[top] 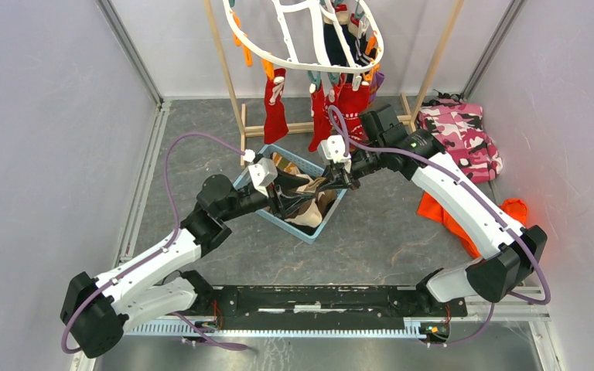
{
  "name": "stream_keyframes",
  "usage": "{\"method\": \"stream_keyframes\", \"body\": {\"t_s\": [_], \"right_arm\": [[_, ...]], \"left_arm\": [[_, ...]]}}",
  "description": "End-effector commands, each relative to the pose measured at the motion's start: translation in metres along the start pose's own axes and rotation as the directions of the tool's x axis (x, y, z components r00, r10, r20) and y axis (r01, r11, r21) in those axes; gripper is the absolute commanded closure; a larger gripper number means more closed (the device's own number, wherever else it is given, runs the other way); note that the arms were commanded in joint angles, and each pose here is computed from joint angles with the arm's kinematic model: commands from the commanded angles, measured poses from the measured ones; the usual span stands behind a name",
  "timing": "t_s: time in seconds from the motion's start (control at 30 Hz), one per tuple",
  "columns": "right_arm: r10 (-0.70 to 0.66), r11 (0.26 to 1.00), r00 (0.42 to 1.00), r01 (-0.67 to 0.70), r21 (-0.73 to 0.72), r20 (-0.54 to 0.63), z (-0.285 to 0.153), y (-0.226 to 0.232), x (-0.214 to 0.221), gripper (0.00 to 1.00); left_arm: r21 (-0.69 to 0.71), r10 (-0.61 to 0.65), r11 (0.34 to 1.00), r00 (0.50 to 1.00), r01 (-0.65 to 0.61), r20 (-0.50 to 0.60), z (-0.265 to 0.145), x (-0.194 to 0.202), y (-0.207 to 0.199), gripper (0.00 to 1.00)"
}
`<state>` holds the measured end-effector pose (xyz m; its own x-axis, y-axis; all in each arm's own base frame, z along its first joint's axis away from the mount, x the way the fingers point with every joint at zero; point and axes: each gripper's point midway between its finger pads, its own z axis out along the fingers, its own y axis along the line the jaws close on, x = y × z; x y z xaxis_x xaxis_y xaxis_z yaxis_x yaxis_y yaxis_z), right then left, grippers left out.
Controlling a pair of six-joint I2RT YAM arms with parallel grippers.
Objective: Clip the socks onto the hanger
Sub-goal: Pick up the sock from the bin.
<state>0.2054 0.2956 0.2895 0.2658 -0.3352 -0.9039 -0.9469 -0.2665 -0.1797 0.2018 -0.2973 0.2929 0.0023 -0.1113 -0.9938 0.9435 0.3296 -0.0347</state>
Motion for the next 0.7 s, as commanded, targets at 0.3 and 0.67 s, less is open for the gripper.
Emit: {"method": "stream_keyframes", "body": {"t_s": [0.3, 0.67], "right_arm": [[-0.023, 1.000, 1.000, 0.023, 0.014, 0.012, -0.004, -0.001, -0.008, 1.00], [-0.018, 1.000, 0.999, 0.018, -0.001, 0.039, -0.006, 0.005, -0.012, 0.99]], "left_arm": [[-0.016, -0.020, 1.000, 0.980, 0.023, 0.199, -0.008, -0.043, -0.005, 0.51], [0.043, -0.059, 0.998, 0.972, 0.050, 0.227, -0.012, -0.048, -0.018, 0.98]]}}
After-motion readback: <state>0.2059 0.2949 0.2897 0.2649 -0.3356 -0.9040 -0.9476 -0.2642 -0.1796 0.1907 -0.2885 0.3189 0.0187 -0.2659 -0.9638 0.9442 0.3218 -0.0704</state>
